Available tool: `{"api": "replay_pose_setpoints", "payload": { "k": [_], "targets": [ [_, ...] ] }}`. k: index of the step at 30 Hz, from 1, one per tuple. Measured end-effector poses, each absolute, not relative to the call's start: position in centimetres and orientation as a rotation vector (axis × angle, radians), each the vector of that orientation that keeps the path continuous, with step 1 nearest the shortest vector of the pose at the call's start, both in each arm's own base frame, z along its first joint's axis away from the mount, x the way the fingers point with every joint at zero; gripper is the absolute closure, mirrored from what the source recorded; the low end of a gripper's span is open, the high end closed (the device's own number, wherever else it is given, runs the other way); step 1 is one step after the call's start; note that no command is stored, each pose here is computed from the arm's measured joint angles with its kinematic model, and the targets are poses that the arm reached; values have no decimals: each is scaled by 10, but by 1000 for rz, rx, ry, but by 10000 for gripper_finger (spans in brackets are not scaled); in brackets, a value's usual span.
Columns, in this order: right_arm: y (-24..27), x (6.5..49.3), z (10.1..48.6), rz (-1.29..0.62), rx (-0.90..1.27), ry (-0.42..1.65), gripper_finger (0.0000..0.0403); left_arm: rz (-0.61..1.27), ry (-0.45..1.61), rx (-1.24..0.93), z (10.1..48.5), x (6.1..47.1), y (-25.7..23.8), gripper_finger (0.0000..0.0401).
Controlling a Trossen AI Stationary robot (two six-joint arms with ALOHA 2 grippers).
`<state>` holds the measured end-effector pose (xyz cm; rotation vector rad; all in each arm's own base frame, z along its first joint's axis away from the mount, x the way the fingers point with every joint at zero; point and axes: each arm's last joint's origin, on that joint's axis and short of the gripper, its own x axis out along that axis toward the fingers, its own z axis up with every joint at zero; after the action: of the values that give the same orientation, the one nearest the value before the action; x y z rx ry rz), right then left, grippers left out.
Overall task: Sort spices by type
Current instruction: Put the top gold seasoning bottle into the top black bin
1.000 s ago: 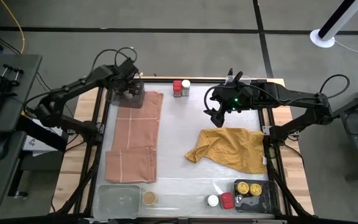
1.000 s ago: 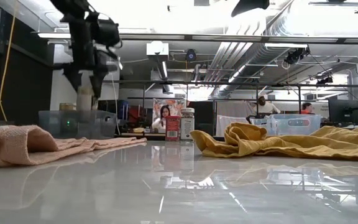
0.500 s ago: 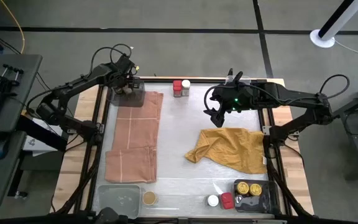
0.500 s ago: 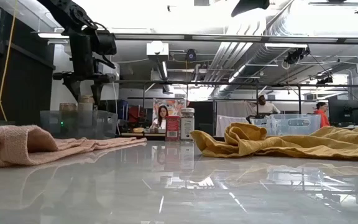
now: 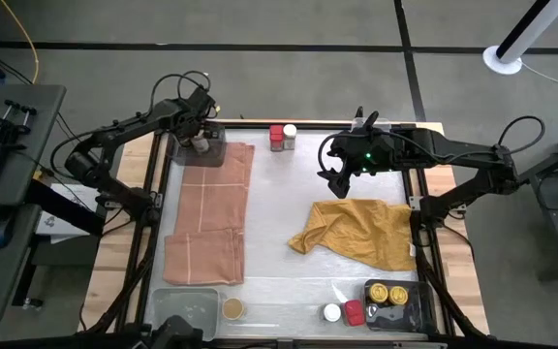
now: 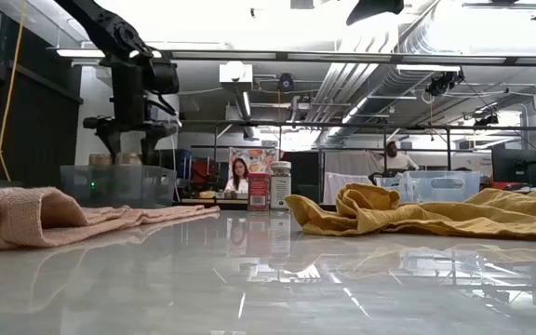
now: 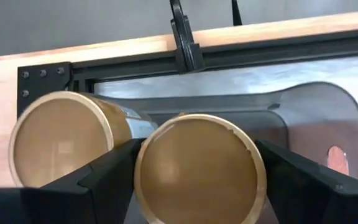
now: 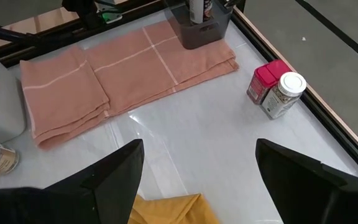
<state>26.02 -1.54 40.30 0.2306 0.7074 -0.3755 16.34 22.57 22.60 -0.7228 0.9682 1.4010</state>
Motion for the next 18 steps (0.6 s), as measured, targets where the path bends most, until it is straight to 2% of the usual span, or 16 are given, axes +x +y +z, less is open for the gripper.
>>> {"api": "replay_pose_setpoints", "payload": {
  "k": [13,18],
  "targets": [
    [-15,260,403,-378,237,706,98,1422,927,-682,230,164,229,101],
    [-15,260,403,-378,237,706,98,1397,916,-640,247,168,234,101]
  ]
}}
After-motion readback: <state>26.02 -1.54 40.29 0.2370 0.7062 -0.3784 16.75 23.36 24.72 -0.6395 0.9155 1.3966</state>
